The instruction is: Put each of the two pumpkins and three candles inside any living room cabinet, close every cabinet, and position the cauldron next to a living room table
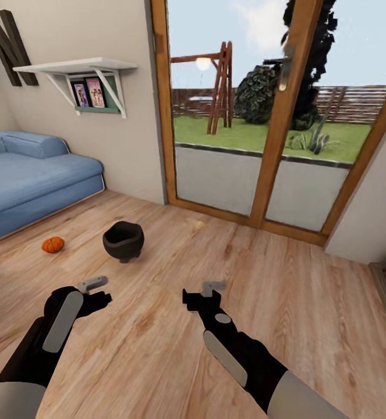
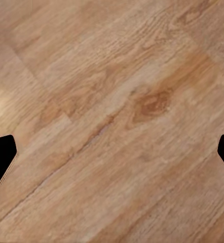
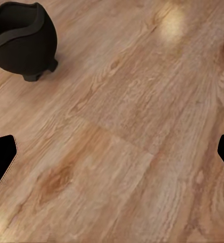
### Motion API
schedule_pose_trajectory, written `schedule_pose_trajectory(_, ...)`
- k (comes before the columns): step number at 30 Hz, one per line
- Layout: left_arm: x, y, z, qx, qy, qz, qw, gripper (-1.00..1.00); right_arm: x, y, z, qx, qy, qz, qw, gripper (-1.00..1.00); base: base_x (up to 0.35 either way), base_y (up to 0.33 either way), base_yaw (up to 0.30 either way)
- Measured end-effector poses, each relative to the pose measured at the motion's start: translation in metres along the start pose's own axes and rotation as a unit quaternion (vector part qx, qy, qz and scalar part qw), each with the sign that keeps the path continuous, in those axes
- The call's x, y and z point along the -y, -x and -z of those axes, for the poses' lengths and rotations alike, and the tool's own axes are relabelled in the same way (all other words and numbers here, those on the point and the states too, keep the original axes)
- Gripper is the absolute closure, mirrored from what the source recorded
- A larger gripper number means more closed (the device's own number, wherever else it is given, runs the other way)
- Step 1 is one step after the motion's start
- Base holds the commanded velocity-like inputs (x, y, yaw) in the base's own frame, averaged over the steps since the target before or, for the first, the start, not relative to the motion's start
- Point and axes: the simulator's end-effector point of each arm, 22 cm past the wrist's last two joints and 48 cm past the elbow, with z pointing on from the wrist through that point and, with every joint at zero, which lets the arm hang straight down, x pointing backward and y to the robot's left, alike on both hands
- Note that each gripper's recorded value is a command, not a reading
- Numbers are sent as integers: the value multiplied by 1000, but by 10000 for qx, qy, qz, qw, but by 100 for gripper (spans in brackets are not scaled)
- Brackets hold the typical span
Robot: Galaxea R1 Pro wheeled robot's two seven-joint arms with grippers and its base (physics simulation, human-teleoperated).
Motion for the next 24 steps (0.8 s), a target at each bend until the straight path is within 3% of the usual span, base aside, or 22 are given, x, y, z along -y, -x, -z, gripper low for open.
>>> schedule_pose_trajectory(24, -1, -6, -8, -82, 33, -10, 10000, -100, 2, -9, -4, -86, -5, -13, 10000, -100, 304, 0, 248)
